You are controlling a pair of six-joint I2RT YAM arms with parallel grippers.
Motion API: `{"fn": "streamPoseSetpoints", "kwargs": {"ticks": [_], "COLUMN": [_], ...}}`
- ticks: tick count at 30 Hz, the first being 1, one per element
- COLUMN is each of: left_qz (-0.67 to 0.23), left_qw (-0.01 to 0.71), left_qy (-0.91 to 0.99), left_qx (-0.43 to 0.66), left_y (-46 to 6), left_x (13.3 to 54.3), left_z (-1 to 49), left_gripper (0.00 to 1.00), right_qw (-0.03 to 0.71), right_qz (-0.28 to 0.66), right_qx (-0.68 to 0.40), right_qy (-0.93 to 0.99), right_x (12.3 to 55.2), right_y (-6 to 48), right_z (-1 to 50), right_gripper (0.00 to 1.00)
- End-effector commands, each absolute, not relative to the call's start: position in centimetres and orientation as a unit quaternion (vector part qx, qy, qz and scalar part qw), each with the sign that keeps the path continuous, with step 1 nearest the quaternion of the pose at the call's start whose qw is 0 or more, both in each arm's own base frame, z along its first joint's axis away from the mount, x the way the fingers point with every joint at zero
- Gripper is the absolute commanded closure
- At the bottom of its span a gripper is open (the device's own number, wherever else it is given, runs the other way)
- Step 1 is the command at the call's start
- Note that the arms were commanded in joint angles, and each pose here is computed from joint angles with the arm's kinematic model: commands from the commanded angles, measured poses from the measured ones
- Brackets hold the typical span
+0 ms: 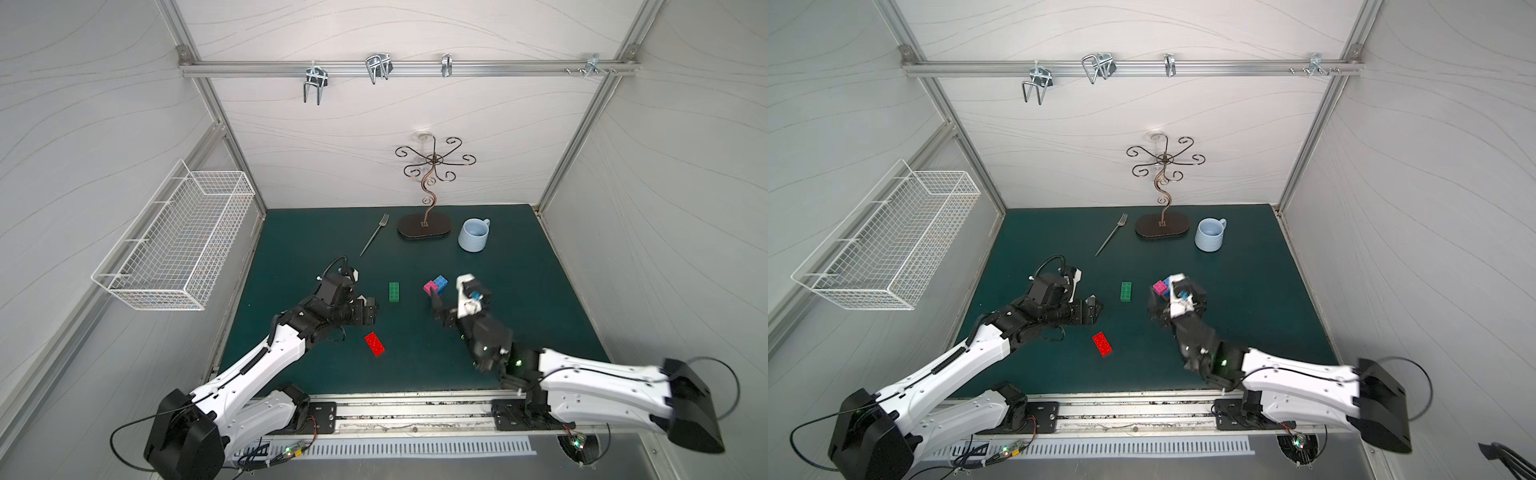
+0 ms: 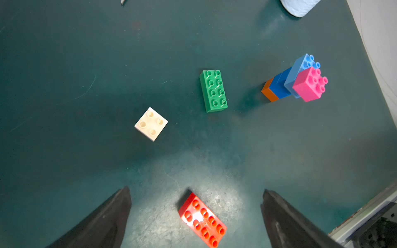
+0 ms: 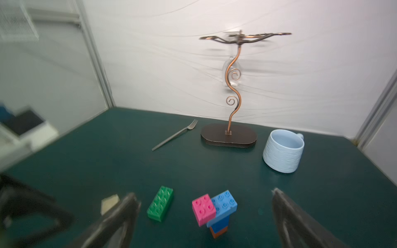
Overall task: Assemble a spoon with lego
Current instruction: Adjust the lego brick at the center of the board.
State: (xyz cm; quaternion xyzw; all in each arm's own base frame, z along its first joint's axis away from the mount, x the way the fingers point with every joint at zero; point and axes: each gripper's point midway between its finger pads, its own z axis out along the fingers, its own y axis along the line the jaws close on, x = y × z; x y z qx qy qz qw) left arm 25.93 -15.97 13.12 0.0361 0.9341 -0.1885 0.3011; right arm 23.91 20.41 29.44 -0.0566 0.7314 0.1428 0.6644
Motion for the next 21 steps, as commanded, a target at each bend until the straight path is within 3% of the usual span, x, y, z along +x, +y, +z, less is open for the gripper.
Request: {"fn": "streamPoseSetpoints", "kwargs": {"ticks": [1,4,10,16,21], "left_qz": [-0.211,-0.215,-0.218,-0.186,-0.176], "left_qw": [0.3,0.285,0.234,0.181,0.148], "left_qy": [0.93,0.933,0.944,0.96,0.966], "left_qx": [0.04,0.053,0.076,0.106,0.118], "left_y": [-17.7,-19.1,-21.4,-22.6,-24.2], "left_x": [27.5,29.1,33.4,37.0,38.6], "left_z": [15.0,14.7,13.2,10.7,8.4], "left_gripper": [0.0,0.0,0.0,0.0,0.07], "right_qw": [0.514,0.512,0.426,0.433,0.407], "right_qz": [0.109,0.112,0.125,0.151,0.176], "right_qx": [-0.043,-0.051,-0.036,-0.004,0.004], "right_qy": [0.85,0.85,0.895,0.889,0.897], "right_x": [22.7,23.6,27.1,29.6,31.6], "right_y": [15.0,14.0,12.8,11.0,11.0], "right_z": [23.6,26.3,27.4,29.1,28.1], "right_gripper": [0.02,0.01,0.01,0.01,0.01]}}
